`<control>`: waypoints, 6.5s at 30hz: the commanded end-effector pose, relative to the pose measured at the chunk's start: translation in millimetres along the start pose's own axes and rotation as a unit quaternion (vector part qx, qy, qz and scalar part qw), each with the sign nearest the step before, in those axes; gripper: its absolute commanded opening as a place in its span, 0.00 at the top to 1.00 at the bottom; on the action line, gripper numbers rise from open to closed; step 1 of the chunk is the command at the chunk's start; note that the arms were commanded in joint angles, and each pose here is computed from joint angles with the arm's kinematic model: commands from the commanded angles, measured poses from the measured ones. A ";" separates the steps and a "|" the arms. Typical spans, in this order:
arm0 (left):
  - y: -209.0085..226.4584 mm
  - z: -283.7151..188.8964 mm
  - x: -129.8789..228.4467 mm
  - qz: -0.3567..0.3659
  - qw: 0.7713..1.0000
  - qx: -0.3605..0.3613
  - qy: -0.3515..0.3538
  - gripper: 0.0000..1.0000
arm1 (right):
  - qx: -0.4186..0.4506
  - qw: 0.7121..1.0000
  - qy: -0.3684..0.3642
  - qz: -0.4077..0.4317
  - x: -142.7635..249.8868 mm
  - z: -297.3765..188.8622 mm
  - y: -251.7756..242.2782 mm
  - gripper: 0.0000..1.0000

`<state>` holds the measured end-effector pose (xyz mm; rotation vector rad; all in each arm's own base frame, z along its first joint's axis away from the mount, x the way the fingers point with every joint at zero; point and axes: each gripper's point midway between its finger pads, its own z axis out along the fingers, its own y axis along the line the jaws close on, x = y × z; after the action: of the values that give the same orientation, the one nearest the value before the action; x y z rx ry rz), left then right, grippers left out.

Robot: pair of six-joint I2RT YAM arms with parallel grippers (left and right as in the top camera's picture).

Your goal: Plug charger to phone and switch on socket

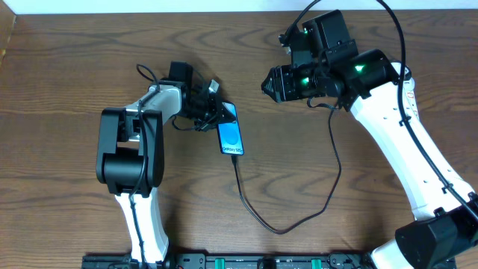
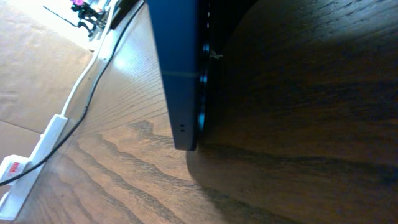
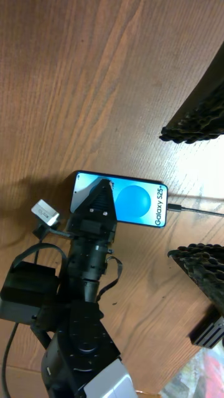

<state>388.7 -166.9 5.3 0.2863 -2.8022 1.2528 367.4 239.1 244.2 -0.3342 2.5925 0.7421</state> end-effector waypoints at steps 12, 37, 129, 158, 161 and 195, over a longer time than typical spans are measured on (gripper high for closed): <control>33.7 1.4 -3.3 -0.014 0.996 -0.090 -0.018 0.78 | 0.000 1.000 -0.010 -0.014 -4.4 -7.2 2.4 0.48; 60.6 -8.6 -9.6 -0.020 0.984 -0.174 -0.043 0.39 | 0.010 1.000 -0.011 -0.013 -4.5 -7.3 -1.3 0.47; -130.0 -300.4 58.2 0.140 0.875 -0.180 -0.428 0.03 | 0.120 0.915 -0.070 0.378 48.8 -67.8 -427.4 0.99; -129.9 -300.4 58.2 0.140 0.875 -0.180 -0.428 0.03 | 0.138 0.924 -0.065 0.350 52.7 -35.3 -457.4 0.99; -129.8 -300.3 58.2 0.140 0.875 -0.180 -0.428 0.03 | 0.138 0.927 -0.068 0.343 50.1 -33.2 -456.8 0.99; -129.9 -300.4 58.2 0.140 0.875 -0.180 -0.428 0.02 | 0.120 0.931 -0.041 0.343 59.0 3.9 -456.0 0.99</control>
<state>349.3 -38.9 307.6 0.5299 -3.8650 0.7040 471.5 -162.3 24.0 0.7298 2.6281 0.5569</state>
